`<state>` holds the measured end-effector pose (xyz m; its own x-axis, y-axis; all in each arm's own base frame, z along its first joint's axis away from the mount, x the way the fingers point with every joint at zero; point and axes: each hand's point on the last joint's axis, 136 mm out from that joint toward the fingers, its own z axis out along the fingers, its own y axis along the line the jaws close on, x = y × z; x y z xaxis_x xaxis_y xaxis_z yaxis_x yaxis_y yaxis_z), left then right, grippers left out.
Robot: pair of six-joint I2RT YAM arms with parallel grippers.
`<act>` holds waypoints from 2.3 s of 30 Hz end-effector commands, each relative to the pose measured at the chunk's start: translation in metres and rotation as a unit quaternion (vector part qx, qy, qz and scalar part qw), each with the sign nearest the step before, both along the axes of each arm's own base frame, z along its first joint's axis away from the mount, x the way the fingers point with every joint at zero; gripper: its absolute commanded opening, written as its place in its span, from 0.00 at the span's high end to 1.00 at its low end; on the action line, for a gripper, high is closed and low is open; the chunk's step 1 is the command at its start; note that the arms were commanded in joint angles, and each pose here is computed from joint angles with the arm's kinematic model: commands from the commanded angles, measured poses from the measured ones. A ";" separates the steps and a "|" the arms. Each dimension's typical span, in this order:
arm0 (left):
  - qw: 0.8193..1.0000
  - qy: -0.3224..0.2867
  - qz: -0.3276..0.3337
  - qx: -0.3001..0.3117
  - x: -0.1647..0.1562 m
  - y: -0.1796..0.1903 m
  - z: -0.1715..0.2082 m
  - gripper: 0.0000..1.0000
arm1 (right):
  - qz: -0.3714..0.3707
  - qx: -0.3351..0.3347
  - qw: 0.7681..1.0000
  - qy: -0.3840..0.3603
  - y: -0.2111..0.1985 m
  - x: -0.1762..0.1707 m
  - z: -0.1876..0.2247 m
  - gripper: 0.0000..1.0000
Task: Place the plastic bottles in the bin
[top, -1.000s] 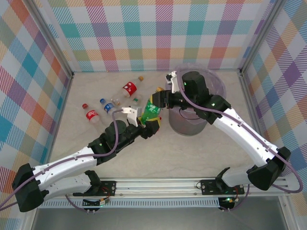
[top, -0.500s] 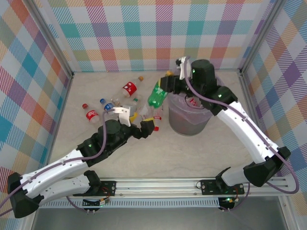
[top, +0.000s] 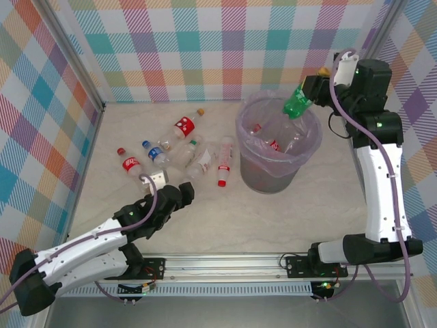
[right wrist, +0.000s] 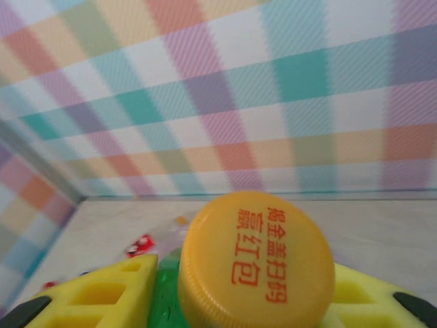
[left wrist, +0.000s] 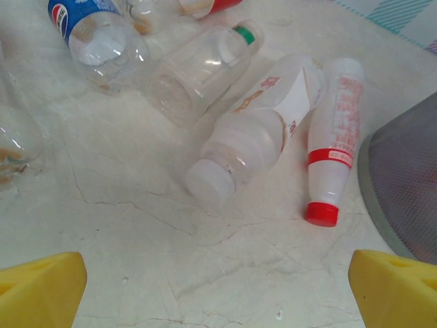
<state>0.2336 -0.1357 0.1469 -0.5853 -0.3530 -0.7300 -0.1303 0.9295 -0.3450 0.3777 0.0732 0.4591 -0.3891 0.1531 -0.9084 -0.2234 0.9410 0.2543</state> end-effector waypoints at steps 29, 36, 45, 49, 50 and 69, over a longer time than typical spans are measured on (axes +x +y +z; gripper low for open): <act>0.984 0.028 0.166 0.052 0.026 0.118 0.017 0.02 | 0.074 0.097 0.986 0.116 0.037 -0.012 -0.083 0.20; 0.969 0.088 0.229 0.015 0.042 0.157 -0.010 0.00 | 0.129 0.126 0.981 0.070 0.048 -0.076 -0.051 0.20; 0.964 0.138 0.225 0.005 0.071 0.155 -0.043 0.00 | 0.143 0.151 0.975 0.083 0.049 -0.125 -0.072 0.20; 0.964 0.135 0.227 0.014 0.080 0.157 -0.046 0.00 | 0.113 0.153 0.977 0.092 0.040 -0.142 -0.092 0.20; 0.965 0.135 0.225 0.012 0.083 0.156 -0.048 0.00 | 0.115 0.151 0.978 0.090 0.040 -0.145 -0.093 0.20; 0.947 0.145 0.282 -0.056 0.092 0.154 -0.110 0.13 | 0.075 0.120 0.987 0.076 0.023 -0.165 -0.097 0.18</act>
